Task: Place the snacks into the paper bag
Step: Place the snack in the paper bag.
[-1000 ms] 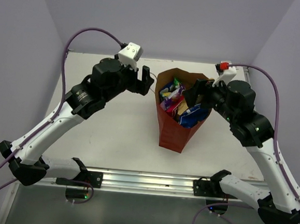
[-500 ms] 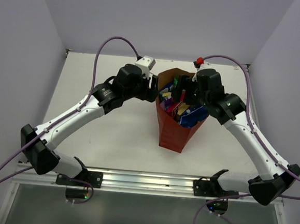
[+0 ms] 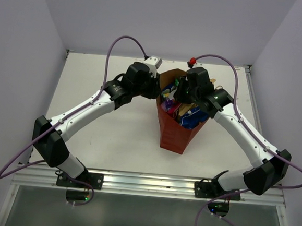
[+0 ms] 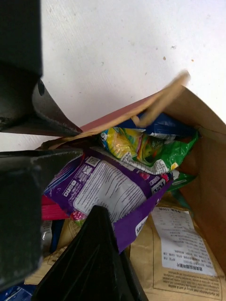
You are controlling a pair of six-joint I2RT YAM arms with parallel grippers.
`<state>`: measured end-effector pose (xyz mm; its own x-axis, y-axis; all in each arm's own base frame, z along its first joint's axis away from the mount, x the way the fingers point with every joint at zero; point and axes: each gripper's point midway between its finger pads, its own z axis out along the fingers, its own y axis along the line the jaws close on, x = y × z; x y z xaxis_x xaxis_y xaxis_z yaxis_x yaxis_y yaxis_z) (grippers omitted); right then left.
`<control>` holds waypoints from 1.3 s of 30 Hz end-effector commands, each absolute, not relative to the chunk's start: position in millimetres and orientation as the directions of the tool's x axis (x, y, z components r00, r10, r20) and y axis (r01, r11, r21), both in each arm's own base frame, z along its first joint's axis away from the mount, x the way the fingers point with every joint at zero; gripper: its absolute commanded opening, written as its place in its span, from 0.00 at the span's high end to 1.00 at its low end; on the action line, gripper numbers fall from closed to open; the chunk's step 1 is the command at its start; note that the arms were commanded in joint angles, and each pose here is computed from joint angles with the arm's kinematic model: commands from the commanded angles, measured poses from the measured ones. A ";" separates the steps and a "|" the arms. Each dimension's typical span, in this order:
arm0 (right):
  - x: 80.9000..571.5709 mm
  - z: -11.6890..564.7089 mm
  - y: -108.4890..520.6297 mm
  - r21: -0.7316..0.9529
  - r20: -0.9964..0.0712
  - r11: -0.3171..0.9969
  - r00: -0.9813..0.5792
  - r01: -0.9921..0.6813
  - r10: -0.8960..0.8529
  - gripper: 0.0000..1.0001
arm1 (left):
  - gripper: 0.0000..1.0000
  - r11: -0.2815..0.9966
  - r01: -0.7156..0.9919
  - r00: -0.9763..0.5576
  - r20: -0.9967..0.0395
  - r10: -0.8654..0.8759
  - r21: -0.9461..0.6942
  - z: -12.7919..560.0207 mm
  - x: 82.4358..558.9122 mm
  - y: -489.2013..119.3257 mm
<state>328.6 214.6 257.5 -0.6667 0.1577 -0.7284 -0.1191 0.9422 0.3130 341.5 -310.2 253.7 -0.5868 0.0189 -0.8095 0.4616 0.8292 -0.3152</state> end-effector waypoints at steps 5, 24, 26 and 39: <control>329.8 293.2 223.4 0.326 -0.744 0.930 -0.654 -0.172 0.139 1.00 | 0.98 0.755 0.572 -0.484 -0.875 -0.004 -0.319 295.1 346.9 -327.5; 352.1 255.7 173.3 0.324 -0.643 0.945 -0.744 -0.048 0.183 1.00 | 1.00 0.713 0.653 -0.371 -0.929 0.006 -0.256 319.9 333.5 -320.8; 355.1 246.4 169.7 0.306 -0.629 0.951 -0.759 -0.042 0.169 1.00 | 1.00 0.704 0.663 -0.364 -0.931 0.009 -0.253 322.1 332.3 -321.9; 320.9 301.3 230.4 0.441 -0.673 0.822 -0.739 -0.361 0.036 1.00 | 1.00 0.691 0.681 -0.354 -0.935 0.019 -0.244 322.8 333.5 -326.9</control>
<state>335.7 209.0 262.0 -0.7747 0.0793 -0.6273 -0.2149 0.9000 0.3792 331.7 -321.0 260.7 -0.5019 0.1080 -0.8582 0.6132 0.7442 -0.2649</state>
